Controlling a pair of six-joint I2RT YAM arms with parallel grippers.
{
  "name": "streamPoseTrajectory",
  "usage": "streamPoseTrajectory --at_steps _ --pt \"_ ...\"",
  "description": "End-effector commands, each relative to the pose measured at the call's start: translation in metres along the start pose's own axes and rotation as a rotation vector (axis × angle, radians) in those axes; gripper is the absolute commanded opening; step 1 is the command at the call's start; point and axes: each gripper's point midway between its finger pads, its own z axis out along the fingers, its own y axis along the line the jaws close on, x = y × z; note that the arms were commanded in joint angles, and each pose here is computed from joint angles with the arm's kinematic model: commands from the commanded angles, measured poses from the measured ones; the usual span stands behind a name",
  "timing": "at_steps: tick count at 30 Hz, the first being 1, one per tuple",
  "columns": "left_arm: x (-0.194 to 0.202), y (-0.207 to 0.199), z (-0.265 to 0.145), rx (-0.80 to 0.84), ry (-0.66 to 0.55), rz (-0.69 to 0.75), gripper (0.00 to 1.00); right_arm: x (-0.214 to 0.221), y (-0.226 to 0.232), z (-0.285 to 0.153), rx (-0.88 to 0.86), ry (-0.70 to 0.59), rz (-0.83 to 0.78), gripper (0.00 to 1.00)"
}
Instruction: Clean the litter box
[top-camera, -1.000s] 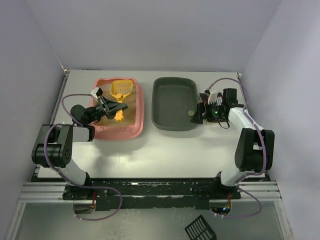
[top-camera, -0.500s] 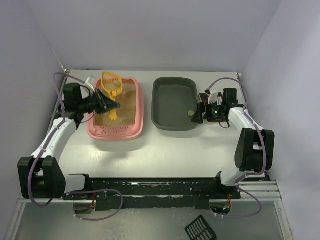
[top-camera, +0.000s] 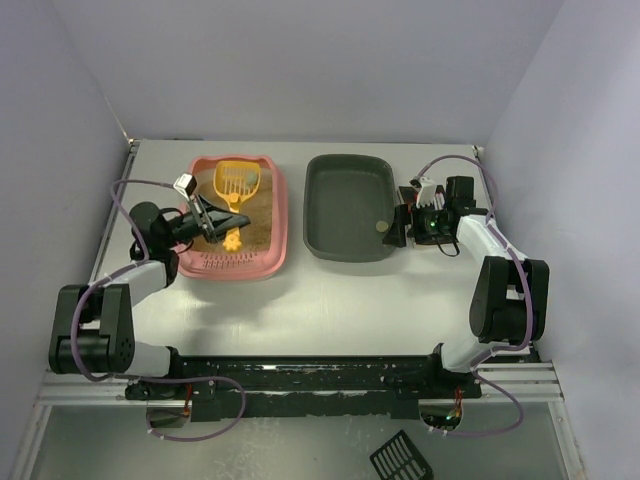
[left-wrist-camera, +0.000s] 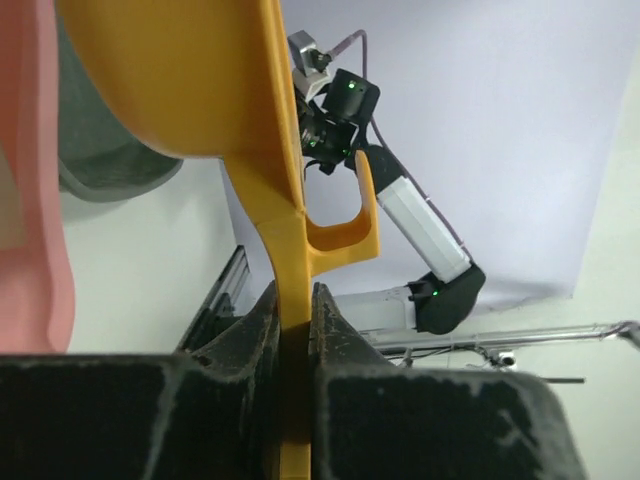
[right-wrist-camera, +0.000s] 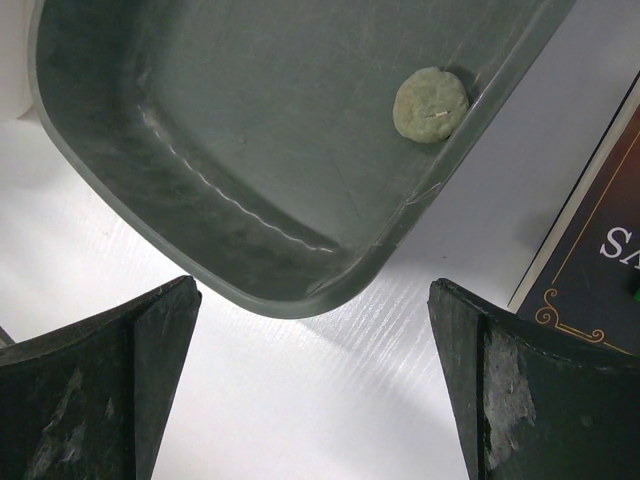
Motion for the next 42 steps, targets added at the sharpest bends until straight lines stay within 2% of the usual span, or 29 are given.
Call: streamPoseTrajectory --at_steps 1,2,3,4,7,10,13,16,21,24,27,29,31,39,42 --pt "-0.011 0.025 -0.002 -0.199 -0.006 0.108 0.07 -0.003 -0.004 -0.001 0.017 -0.018 -0.011 1.00" --pt "-0.016 0.048 -0.011 -0.382 -0.008 0.175 0.07 -0.003 -0.004 -0.002 0.019 -0.021 -0.014 1.00" --pt "-0.007 0.069 -0.028 -0.579 0.042 0.163 0.07 -0.004 -0.004 -0.002 0.019 -0.023 -0.017 1.00" --pt "-0.017 0.071 -0.033 -0.656 0.048 0.241 0.07 -0.004 -0.005 -0.002 0.021 -0.022 -0.015 1.00" --pt "-0.017 0.068 -0.042 -0.709 0.079 0.259 0.07 -0.001 -0.005 0.000 0.017 -0.013 -0.008 1.00" --pt "-0.009 0.051 -0.028 -0.558 0.097 0.224 0.07 0.002 -0.006 0.002 0.012 -0.003 -0.001 1.00" --pt "0.002 0.024 -0.010 -0.320 0.113 0.157 0.07 0.001 -0.006 0.001 0.018 -0.007 -0.008 1.00" --pt "0.005 -0.007 -0.002 -0.123 0.104 0.148 0.07 -0.002 -0.006 0.000 0.024 -0.016 -0.017 1.00" --pt "0.004 -0.034 -0.001 -0.026 0.076 0.205 0.07 0.002 -0.005 0.002 0.010 -0.004 -0.010 1.00" --pt "0.004 -0.064 -0.002 0.099 0.045 0.268 0.07 0.000 -0.004 0.001 0.002 -0.013 -0.018 1.00" --pt "0.009 -0.083 -0.006 0.230 0.034 0.248 0.07 0.000 -0.004 0.001 0.005 -0.010 -0.019 1.00" --pt "0.009 -0.083 -0.009 0.310 0.033 0.167 0.07 0.001 -0.005 0.002 0.004 -0.008 -0.018 1.00" --pt "0.008 -0.074 -0.008 0.305 0.022 0.119 0.07 0.001 -0.005 0.002 0.003 -0.009 -0.019 1.00" --pt "0.009 -0.081 -0.006 0.313 0.043 0.158 0.07 0.000 -0.005 0.001 0.006 -0.011 -0.026 1.00" --pt "0.002 -0.058 0.000 0.218 0.043 0.127 0.07 0.001 -0.005 0.001 0.006 -0.009 -0.025 1.00"
